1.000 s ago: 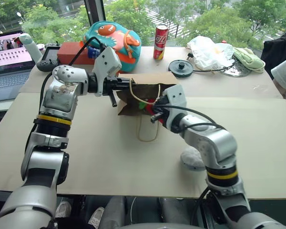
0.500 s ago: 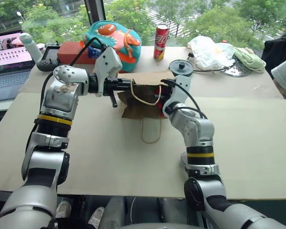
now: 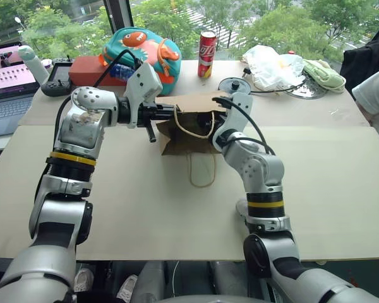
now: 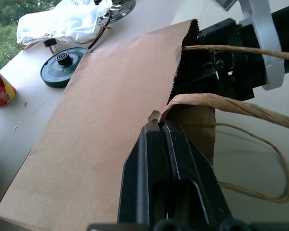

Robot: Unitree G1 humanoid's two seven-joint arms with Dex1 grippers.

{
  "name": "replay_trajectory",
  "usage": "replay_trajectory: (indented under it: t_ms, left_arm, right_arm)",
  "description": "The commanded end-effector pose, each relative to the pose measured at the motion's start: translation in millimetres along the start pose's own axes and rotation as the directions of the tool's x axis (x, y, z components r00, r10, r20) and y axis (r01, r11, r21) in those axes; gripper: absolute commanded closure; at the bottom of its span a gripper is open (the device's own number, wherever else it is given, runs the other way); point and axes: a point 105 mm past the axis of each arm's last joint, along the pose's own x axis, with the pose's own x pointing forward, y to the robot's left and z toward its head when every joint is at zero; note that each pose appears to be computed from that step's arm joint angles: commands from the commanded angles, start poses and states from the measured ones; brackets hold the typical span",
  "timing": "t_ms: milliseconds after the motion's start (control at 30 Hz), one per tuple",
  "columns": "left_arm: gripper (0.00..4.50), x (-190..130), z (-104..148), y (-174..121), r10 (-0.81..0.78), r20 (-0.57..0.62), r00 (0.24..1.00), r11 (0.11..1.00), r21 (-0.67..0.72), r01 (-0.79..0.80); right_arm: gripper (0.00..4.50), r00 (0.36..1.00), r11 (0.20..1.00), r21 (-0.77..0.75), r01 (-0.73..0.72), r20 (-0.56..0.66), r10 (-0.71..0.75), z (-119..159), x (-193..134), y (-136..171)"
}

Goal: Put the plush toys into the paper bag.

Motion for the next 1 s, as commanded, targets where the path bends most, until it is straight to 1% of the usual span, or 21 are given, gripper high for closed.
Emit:
replay_trajectory:
  t_ms: [33,133,267,433,600,700,733,867,1000]
  left_arm:
    - [4.50,-5,17,3,0.014,0.046,0.999,0.999,0.043,-0.016]
    - [4.50,-4,17,3,0.014,0.048,0.999,0.999,0.040,-0.016]
    - [4.50,-3,15,1,0.010,0.047,0.999,0.999,0.036,-0.012]
    - [4.50,-2,13,1,0.007,0.049,0.999,0.999,0.031,-0.009]
    - [4.50,-1,13,0,0.004,0.051,0.999,1.000,0.028,-0.006]
    - [4.50,0,13,0,0.003,0.052,0.999,1.000,0.029,-0.005]
    - [4.50,0,13,0,0.003,0.053,0.999,1.000,0.029,-0.005]
    - [4.50,0,12,0,0.002,0.053,0.999,1.000,0.030,-0.003]
    - [4.50,0,13,0,0.002,0.053,0.999,1.000,0.030,-0.004]
  right_arm:
    - [0.90,0.991,0.990,-0.048,-0.130,0.032,0.131,15,-20,29]
    - [0.90,0.989,0.985,-0.093,-0.144,0.003,0.145,12,-31,27]
    - [0.90,0.975,0.946,-0.239,-0.219,-0.084,0.204,3,-69,14]
    - [0.90,0.959,0.894,-0.360,-0.266,-0.194,0.207,-5,-111,-16]
    - [0.90,0.926,0.845,-0.414,-0.339,-0.302,0.224,-8,-145,-33]
    - [0.90,0.907,0.830,-0.417,-0.370,-0.355,0.226,-11,-160,-39]
    - [0.90,0.897,0.824,-0.417,-0.384,-0.382,0.225,-14,-165,-41]
    - [0.90,0.821,0.799,-0.403,-0.447,-0.540,0.187,-41,-190,-51]
    - [0.90,0.787,0.792,-0.415,-0.448,-0.603,0.129,-55,-201,-62]
